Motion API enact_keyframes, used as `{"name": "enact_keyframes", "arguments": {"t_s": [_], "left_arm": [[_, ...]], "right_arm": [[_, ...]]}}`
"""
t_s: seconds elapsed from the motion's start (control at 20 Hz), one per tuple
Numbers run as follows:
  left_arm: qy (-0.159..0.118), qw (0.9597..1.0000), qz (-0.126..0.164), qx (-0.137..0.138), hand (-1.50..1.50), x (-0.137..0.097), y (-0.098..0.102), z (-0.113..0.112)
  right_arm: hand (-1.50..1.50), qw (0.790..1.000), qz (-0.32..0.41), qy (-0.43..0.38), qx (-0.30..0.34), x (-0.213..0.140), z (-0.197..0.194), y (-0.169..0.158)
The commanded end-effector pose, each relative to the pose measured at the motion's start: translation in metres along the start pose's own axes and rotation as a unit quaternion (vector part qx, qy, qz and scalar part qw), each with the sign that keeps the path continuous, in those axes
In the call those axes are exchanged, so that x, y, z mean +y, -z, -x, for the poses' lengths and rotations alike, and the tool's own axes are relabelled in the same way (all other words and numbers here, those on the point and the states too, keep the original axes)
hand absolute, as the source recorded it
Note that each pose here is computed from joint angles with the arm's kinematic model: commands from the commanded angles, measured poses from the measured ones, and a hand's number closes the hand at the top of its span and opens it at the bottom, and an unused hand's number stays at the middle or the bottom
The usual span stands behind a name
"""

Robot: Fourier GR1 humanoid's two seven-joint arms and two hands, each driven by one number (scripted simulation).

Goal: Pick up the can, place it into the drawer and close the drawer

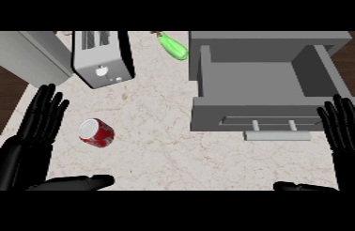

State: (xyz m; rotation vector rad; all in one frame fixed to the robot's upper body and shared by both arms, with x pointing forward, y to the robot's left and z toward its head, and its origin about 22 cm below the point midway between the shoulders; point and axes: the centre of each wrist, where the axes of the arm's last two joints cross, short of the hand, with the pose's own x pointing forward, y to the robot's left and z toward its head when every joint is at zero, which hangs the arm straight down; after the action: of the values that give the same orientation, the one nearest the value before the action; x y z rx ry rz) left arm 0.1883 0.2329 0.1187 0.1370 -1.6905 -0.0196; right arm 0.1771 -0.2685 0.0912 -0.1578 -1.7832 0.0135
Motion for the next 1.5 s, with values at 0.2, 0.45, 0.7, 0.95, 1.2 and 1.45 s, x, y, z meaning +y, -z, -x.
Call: {"name": "enact_keyframes", "arguments": {"t_s": [0.2, 0.45, 0.7, 0.95, 1.2, 1.45], "left_arm": [[0.001, 0.9996, -0.023, 0.017, -1.50, 0.009, 0.010, 0.005], [-0.003, 0.9995, -0.021, 0.021, -1.50, 0.010, 0.021, 0.018], [-0.001, 0.9994, -0.027, 0.022, -1.50, -0.002, 0.018, 0.048], [0.002, 0.9990, -0.034, 0.028, -1.50, -0.003, 0.030, 0.067], [-0.001, 0.9984, -0.038, 0.042, -1.50, 0.022, 0.022, 0.090], [0.006, 0.9978, -0.052, 0.040, -1.50, 0.034, 0.033, 0.108]], "right_arm": [[-1.50, 1.000, -0.001, -0.003, -0.004, -0.026, 0.001, -0.016], [-1.50, 1.000, 0.004, -0.004, -0.004, -0.014, 0.002, -0.015], [-1.50, 1.000, 0.004, -0.012, 0.007, -0.019, 0.025, -0.022], [-1.50, 1.000, 0.004, -0.001, -0.002, -0.017, 0.011, -0.007], [-1.50, 1.000, -0.002, -0.005, 0.002, -0.028, 0.003, -0.030], [-1.50, 1.000, -0.003, -0.007, 0.007, -0.032, 0.028, -0.021]]}}
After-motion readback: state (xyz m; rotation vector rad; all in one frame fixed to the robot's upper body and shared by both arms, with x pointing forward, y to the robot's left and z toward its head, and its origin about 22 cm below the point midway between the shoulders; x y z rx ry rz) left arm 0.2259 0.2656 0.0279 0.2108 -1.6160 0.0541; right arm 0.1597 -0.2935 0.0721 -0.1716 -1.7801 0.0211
